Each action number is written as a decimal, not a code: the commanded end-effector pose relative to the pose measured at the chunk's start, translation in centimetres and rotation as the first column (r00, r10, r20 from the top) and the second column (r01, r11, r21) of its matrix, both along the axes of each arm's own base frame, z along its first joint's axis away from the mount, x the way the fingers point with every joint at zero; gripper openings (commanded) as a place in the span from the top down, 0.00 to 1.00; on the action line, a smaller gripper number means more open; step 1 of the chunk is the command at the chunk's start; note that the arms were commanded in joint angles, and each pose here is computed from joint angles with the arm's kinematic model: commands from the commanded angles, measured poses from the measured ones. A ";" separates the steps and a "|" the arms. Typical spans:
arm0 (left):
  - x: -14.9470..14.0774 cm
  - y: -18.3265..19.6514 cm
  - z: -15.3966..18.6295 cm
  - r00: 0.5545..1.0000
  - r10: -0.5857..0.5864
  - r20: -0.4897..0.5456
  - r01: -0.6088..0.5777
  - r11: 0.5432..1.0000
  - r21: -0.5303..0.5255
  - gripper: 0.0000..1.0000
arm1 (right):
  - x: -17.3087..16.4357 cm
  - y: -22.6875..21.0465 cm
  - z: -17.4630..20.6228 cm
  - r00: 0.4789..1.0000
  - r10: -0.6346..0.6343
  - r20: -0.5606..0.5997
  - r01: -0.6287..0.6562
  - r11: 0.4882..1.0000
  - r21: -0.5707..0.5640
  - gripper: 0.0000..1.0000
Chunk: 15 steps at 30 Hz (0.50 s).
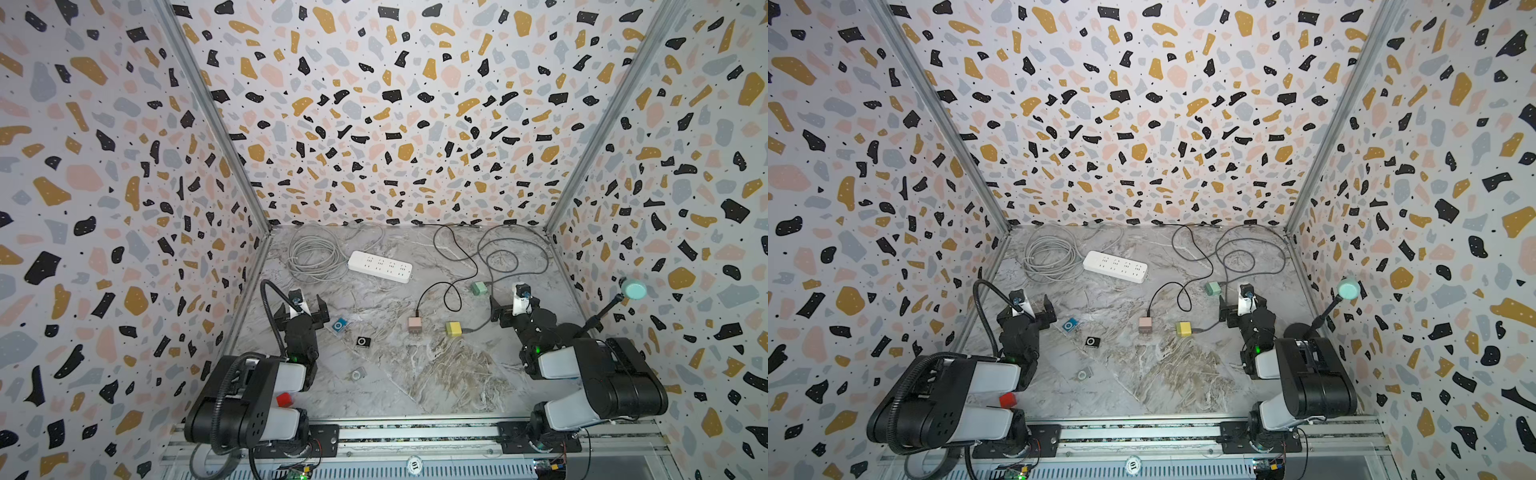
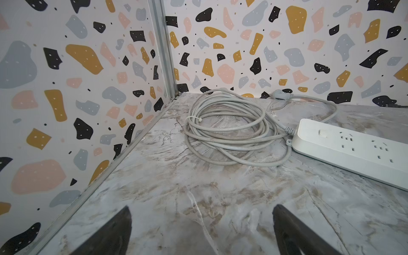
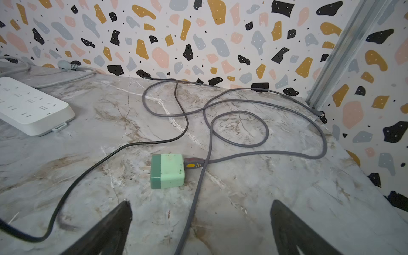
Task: Charge mp3
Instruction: Adjust the socket at the center of the board.
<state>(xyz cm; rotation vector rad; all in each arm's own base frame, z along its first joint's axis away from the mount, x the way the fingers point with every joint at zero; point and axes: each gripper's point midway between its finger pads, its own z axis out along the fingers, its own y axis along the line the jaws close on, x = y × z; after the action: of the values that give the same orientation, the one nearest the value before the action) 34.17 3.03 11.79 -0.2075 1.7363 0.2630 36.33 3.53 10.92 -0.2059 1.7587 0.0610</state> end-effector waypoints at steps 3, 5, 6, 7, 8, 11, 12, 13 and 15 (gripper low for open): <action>0.6 -0.3 1.7 0.998 -0.011 0.064 0.011 1.000 0.002 0.00 | 0.5 0.0 1.3 0.999 0.003 0.041 -0.002 1.000 -0.003 0.01; 0.6 -0.3 1.7 0.998 -0.010 0.063 0.010 1.000 0.003 0.01 | 0.5 0.0 1.2 0.999 0.001 0.041 -0.001 1.000 -0.002 0.01; 0.7 -0.3 1.7 0.998 -0.010 0.062 0.010 1.000 0.003 0.01 | 0.5 0.0 1.2 0.999 0.001 0.041 -0.001 1.000 -0.004 0.01; 0.6 -0.3 1.7 0.998 -0.010 0.063 0.010 1.000 0.003 0.01 | 0.5 0.0 1.2 0.999 0.003 0.040 -0.003 1.000 -0.003 0.01; 0.7 -0.3 1.7 0.998 -0.011 0.061 0.011 1.000 0.003 0.01 | 0.5 0.0 1.2 0.999 0.003 0.040 -0.003 1.000 -0.003 0.01; 0.7 -0.3 1.7 0.998 -0.010 0.063 0.010 1.000 0.003 0.00 | 0.6 0.0 1.2 0.999 0.002 0.037 -0.002 1.000 0.000 0.01; 0.6 -0.3 1.7 0.998 -0.010 0.063 0.010 1.000 0.002 0.01 | 0.6 -0.1 1.2 0.999 0.000 0.039 0.000 1.000 0.003 0.01; 0.6 -0.3 1.7 0.998 -0.010 0.062 0.010 1.000 0.003 0.01 | 0.6 -0.1 1.2 0.999 -0.001 0.039 0.001 1.000 0.003 0.01; 0.6 -0.3 1.7 0.998 -0.010 0.063 0.010 1.000 0.002 0.01 | 0.5 -0.1 1.1 0.999 0.000 0.036 0.000 1.000 0.003 0.01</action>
<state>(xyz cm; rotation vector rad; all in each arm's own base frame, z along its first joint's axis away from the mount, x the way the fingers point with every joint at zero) 34.17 3.03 11.79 -0.2072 1.7363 0.2633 36.33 3.53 10.92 -0.2056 1.7587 0.0613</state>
